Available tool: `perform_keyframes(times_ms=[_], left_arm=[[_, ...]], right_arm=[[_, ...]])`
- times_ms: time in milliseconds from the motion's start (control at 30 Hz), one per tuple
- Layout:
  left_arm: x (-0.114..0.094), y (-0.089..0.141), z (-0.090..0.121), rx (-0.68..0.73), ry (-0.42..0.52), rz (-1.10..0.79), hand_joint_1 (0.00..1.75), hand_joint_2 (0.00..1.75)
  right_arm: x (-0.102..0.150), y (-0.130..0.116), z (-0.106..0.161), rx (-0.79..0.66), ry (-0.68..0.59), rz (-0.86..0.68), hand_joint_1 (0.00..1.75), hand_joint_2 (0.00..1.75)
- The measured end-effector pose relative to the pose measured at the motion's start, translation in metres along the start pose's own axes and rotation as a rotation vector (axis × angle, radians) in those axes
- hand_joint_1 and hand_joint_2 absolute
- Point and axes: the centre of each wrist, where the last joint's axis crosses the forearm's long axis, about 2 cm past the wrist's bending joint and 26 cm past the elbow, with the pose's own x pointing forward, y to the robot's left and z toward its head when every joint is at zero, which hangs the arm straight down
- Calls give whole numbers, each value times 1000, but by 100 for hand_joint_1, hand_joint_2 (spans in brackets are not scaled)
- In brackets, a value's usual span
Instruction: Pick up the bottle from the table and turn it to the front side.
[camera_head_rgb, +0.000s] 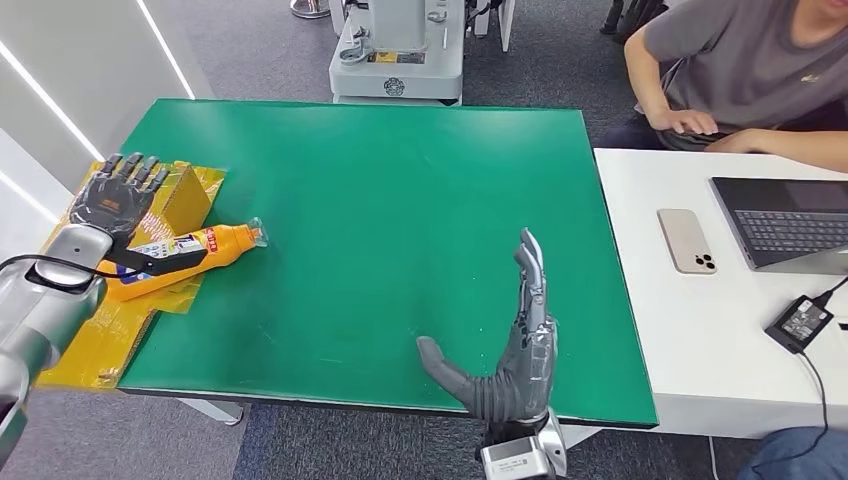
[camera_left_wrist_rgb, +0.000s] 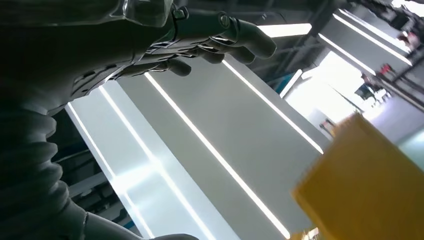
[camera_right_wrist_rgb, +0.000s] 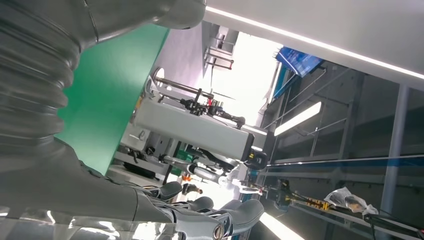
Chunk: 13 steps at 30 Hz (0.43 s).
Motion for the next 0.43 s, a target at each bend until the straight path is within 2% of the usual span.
perform_keyframes(times_ms=[100, 200, 267, 333, 433], left_arm=[[-8, 3, 2, 161, 7, -10, 0, 175], [2, 14, 3, 354, -56, 68, 0, 175], [15, 36, 3, 540, -129, 192, 0, 175], [26, 60, 1, 713, -160, 356, 0, 175], [40, 84, -3, 897, -112, 657, 0, 175]], right_arm=[[0, 0, 0, 1, -1, -3, 0, 175], [-1, 1, 1, -1, 6, -17, 0, 175], [-2, 2, 2, -4, 12, -28, 0, 175], [-2, 3, 3, -8, 15, -31, 0, 175], [-2, 3, 3, -18, 20, -25, 0, 175]])
